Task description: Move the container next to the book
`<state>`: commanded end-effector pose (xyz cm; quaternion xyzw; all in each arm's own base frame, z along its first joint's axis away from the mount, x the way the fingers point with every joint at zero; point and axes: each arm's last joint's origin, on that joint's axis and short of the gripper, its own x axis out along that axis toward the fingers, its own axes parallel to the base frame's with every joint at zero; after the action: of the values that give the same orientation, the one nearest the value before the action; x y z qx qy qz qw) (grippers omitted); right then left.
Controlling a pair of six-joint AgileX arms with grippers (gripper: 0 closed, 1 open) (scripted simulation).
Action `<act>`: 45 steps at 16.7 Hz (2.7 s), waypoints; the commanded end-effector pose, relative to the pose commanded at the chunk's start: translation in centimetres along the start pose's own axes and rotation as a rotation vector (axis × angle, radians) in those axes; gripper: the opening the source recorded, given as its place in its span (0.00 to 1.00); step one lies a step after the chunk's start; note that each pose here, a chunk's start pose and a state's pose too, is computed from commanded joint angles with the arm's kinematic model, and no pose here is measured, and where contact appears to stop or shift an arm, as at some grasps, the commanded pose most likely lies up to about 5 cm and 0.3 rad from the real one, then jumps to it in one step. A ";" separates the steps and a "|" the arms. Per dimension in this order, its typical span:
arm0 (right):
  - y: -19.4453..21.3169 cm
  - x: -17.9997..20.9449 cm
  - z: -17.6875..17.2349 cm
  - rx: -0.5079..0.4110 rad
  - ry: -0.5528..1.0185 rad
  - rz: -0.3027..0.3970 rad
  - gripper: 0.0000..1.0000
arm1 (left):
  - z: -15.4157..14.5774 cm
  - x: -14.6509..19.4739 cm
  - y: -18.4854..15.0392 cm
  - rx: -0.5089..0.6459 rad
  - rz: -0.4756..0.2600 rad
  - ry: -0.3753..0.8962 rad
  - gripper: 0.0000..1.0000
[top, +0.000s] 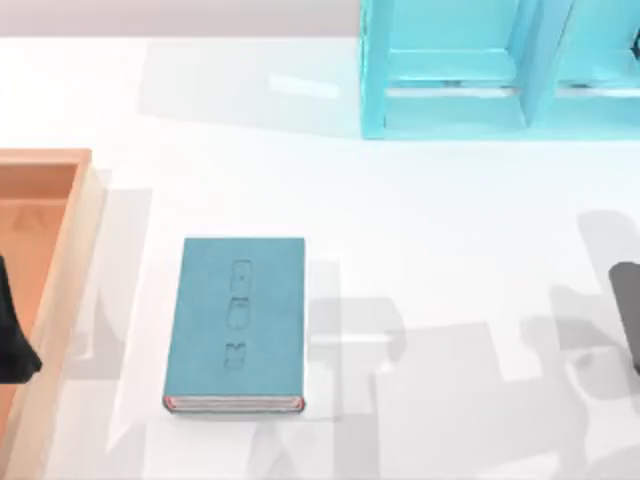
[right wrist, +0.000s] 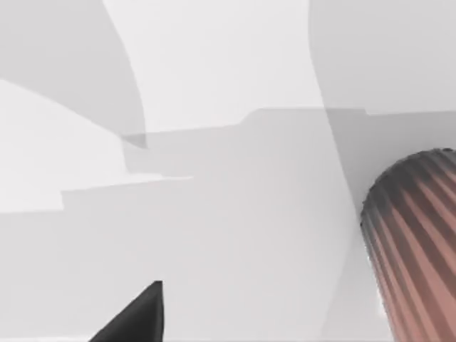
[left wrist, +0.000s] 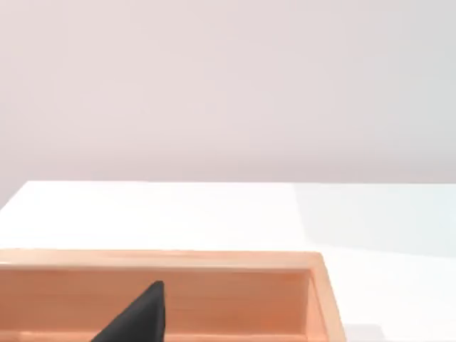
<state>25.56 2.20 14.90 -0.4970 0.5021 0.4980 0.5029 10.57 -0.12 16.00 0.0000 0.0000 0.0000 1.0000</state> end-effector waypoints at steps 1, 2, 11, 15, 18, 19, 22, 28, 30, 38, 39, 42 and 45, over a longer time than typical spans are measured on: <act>0.0 0.0 0.0 0.000 0.000 0.000 0.92 | 0.0 0.0 0.0 0.000 0.000 0.000 1.00; 0.0 0.0 0.0 0.000 0.000 0.000 0.85 | 0.0 0.0 0.0 0.000 0.000 0.000 1.00; 0.0 0.0 0.0 0.000 0.000 0.000 0.17 | 0.0 0.0 0.0 0.000 0.000 0.000 1.00; 0.0 0.0 0.0 0.000 0.000 0.000 0.00 | 0.0 0.0 0.0 0.000 0.000 0.000 1.00; 0.0 0.0 0.0 0.000 0.000 0.000 0.00 | 0.0 0.0 0.0 0.000 0.000 0.000 1.00; 0.0 0.0 0.0 0.000 0.000 0.000 0.00 | 0.0 0.0 0.0 0.000 0.000 0.000 1.00; 0.0 -0.1 0.0 0.002 0.000 -0.003 0.00 | 0.0 0.0 0.0 0.000 0.000 0.000 1.00; -0.1 -2.7 0.0 -0.003 0.001 0.015 0.00 | 0.0 0.0 0.0 0.000 0.000 0.000 1.00; 0.0 -4.0 0.0 -0.001 0.002 0.017 0.00 | 0.0 0.0 0.0 0.000 0.000 0.000 1.00; -0.3 -5.0 0.6 0.011 0.002 0.005 0.00 | 0.0 0.0 0.0 0.000 0.000 0.000 1.00; -0.5 -5.0 1.1 0.021 0.004 0.007 0.00 | 0.0 0.0 0.0 0.000 0.000 0.000 1.00; -1.3 -5.5 3.7 0.086 0.012 0.012 0.00 | 0.0 0.0 0.0 0.000 0.000 0.000 1.00; -2.2 -6.1 7.2 0.203 0.023 0.011 0.00 | 0.0 0.0 0.0 0.000 0.000 0.000 1.00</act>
<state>27.81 9.39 21.01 -0.4464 0.5583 0.4417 0.5421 10.57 -0.12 16.00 0.0000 0.0000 0.0000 1.0000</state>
